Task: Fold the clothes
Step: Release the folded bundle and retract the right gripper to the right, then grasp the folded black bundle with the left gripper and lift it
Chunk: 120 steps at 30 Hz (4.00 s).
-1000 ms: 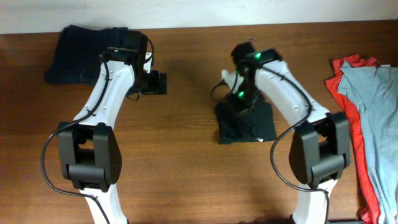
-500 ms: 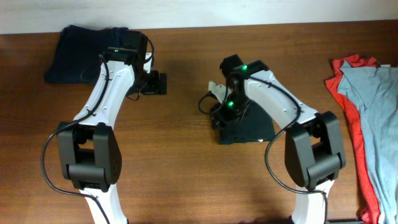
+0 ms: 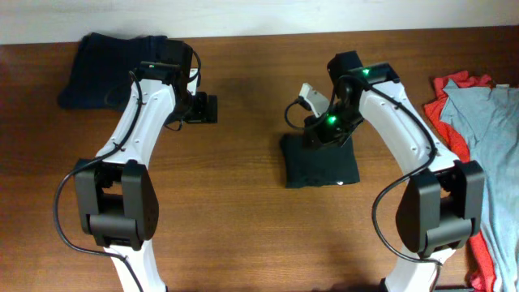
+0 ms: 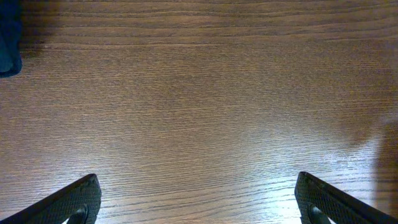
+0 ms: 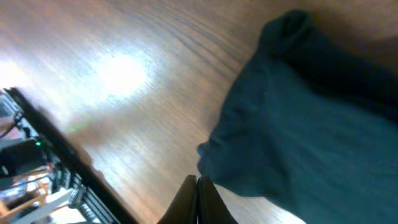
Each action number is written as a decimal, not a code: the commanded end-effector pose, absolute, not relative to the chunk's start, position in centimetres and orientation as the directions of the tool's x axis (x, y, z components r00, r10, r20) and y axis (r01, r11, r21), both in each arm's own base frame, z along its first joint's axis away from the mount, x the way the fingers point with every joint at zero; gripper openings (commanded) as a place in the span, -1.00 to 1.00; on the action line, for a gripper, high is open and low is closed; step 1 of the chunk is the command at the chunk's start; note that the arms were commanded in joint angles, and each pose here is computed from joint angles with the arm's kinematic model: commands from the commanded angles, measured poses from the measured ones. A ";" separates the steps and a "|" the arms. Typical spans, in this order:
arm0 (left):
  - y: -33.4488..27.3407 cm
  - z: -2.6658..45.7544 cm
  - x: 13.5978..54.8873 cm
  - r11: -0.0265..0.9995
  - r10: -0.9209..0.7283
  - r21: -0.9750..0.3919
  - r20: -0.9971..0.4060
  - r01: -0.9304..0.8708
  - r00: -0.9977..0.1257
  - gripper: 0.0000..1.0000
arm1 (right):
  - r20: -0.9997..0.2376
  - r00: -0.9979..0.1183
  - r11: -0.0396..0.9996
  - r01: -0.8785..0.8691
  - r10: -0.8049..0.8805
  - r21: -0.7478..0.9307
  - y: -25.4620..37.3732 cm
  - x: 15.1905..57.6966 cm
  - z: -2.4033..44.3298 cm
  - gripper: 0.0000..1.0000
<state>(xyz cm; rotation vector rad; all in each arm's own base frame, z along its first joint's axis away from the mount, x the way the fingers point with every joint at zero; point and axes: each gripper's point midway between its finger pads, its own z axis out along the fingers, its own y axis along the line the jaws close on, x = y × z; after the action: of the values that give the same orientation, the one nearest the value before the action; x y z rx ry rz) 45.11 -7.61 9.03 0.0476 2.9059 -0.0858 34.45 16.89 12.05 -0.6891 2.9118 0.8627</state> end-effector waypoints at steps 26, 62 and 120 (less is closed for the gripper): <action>-7.4 10.0 45.4 0.998 0.023 -0.051 -0.257 0.038 -0.966 0.98 | -0.266 -0.945 0.453 -0.326 -0.192 0.830 20.3 34.2 11.1 -0.92; -7.4 10.0 45.4 0.998 0.023 -0.051 -0.257 0.038 -0.966 0.98 | -0.328 -0.932 0.546 -0.356 -0.152 0.759 19.8 40.5 2.2 -0.92; -31.1 7.1 40.0 0.923 0.279 -0.166 -0.334 0.347 -0.900 0.98 | -0.370 -0.847 0.924 0.339 0.381 0.176 -14.2 35.7 17.5 0.97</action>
<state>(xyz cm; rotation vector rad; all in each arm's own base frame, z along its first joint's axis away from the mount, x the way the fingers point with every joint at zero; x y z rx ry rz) 39.97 -31.02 10.19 0.5220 2.7203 -0.4197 35.91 -13.94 17.16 0.5209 2.6830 0.1712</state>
